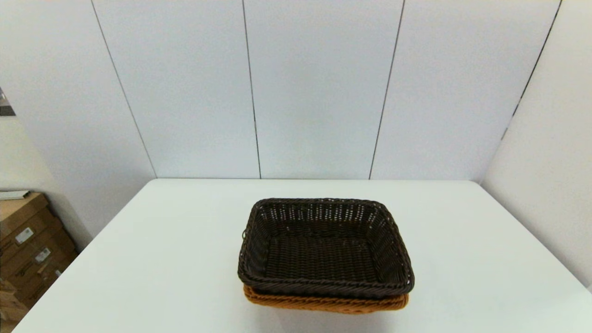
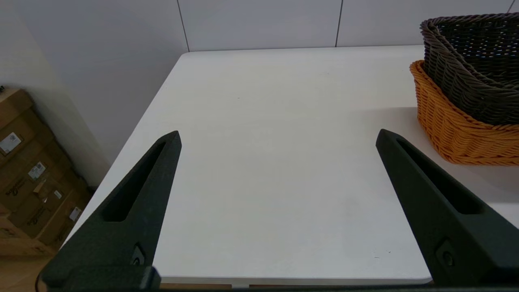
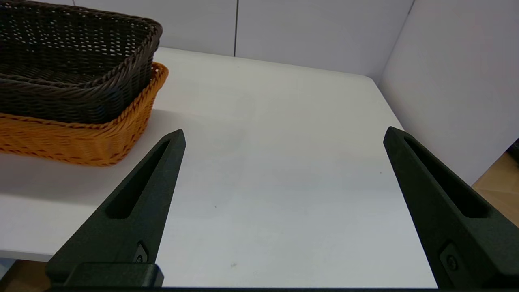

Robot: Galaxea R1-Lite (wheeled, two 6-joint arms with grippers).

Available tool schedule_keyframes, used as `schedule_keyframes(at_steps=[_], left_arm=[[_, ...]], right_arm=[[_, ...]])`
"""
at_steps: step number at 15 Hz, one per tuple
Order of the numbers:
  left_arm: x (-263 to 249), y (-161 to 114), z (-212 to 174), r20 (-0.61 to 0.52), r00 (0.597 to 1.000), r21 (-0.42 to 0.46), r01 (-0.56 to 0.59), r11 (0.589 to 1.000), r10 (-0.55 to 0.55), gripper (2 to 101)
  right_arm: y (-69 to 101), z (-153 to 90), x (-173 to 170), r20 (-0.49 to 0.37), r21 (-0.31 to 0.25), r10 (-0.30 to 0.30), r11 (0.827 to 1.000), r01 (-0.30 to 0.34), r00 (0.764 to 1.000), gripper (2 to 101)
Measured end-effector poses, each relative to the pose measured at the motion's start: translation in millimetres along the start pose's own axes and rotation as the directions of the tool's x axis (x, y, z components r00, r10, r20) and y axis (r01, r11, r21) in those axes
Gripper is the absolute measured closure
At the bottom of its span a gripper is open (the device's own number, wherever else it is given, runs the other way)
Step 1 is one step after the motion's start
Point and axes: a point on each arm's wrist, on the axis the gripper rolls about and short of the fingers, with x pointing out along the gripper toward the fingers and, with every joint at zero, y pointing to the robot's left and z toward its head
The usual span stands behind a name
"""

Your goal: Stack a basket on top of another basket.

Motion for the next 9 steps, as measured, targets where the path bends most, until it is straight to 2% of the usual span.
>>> schedule_keyframes(at_steps=[4,9], left_arm=[[0.0,0.0,0.0,0.000,1.000,0.000,0.000,1.000,0.000,5.4],[0.0,0.0,0.0,0.000,1.000,0.001,0.000,1.000,0.000,5.4]], right_arm=[[-0.3,-0.3,0.0,-0.003,0.104,-0.013,0.994,0.013,1.000,5.2],[-0.3,-0.2,0.0,-0.002,0.108,-0.015,0.994,0.016,1.000,5.2]])
